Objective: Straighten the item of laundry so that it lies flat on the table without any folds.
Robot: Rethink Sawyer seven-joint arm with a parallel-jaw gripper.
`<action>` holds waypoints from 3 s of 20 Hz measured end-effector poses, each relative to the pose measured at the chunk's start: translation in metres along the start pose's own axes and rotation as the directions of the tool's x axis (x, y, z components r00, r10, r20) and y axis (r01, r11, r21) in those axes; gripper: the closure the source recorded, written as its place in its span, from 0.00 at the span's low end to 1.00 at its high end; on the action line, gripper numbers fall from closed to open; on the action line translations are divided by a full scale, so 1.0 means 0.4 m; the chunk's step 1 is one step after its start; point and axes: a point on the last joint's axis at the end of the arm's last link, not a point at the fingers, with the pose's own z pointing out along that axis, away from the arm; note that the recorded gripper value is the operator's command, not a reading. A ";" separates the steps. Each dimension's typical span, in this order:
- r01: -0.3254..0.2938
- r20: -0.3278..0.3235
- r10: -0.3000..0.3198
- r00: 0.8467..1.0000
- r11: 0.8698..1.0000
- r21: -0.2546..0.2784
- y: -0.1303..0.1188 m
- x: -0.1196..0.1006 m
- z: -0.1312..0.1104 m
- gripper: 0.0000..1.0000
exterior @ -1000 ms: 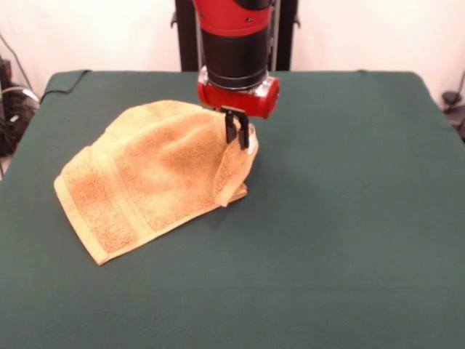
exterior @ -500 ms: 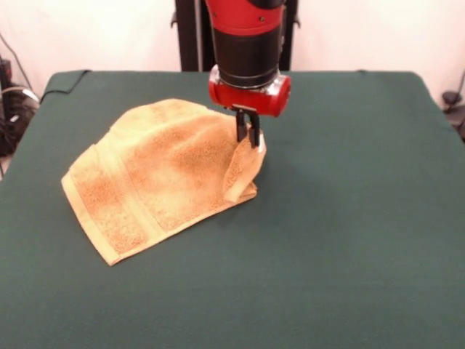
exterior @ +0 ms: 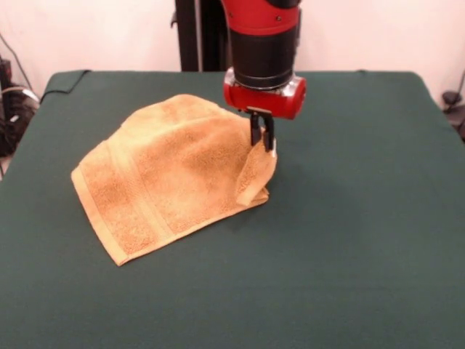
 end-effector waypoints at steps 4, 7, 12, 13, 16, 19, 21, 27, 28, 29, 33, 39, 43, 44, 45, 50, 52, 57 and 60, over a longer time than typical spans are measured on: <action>-0.005 0.014 0.006 1.000 1.000 -0.009 0.018 0.000 0.001 1.00; -0.011 0.022 0.011 1.000 1.000 -0.013 0.023 0.000 0.005 1.00; -0.020 0.022 0.020 1.000 1.000 -0.016 0.025 0.007 0.025 1.00; -0.022 0.024 0.023 0.999 1.000 -0.017 0.025 0.007 0.027 1.00; -0.031 0.029 0.032 0.999 0.999 -0.021 0.027 0.005 0.030 1.00; -0.043 0.026 0.043 0.999 0.999 -0.024 0.026 0.006 0.042 1.00; -0.049 0.021 0.050 0.999 0.998 -0.025 0.025 0.009 0.053 1.00; -0.068 0.015 0.068 0.998 0.997 -0.027 0.028 0.022 0.090 1.00; -0.070 0.015 0.070 0.997 0.997 -0.028 0.029 0.022 0.093 1.00; -0.074 0.014 0.075 0.997 0.997 -0.029 0.031 0.023 0.097 1.00; -0.089 0.009 0.089 0.996 0.996 -0.031 0.033 0.027 0.111 1.00; -0.103 0.005 0.103 0.995 0.994 -0.037 0.039 0.026 0.112 1.00; -0.114 0.003 0.114 0.993 0.993 -0.041 0.045 0.025 0.111 1.00; -0.116 0.002 0.117 0.993 0.992 -0.042 0.046 0.024 0.111 1.00; -0.117 0.002 0.117 0.993 0.992 -0.043 0.047 0.024 0.111 1.00; -0.105 0.004 0.105 0.994 0.994 -0.034 0.058 0.035 0.111 1.00; -0.087 -0.004 0.087 0.996 0.996 -0.020 0.073 0.049 0.108 1.00; -0.040 -0.032 0.041 0.999 0.999 0.016 0.110 0.088 0.099 1.00; -0.008 -0.061 0.010 0.998 0.999 0.041 0.136 0.115 0.092 1.00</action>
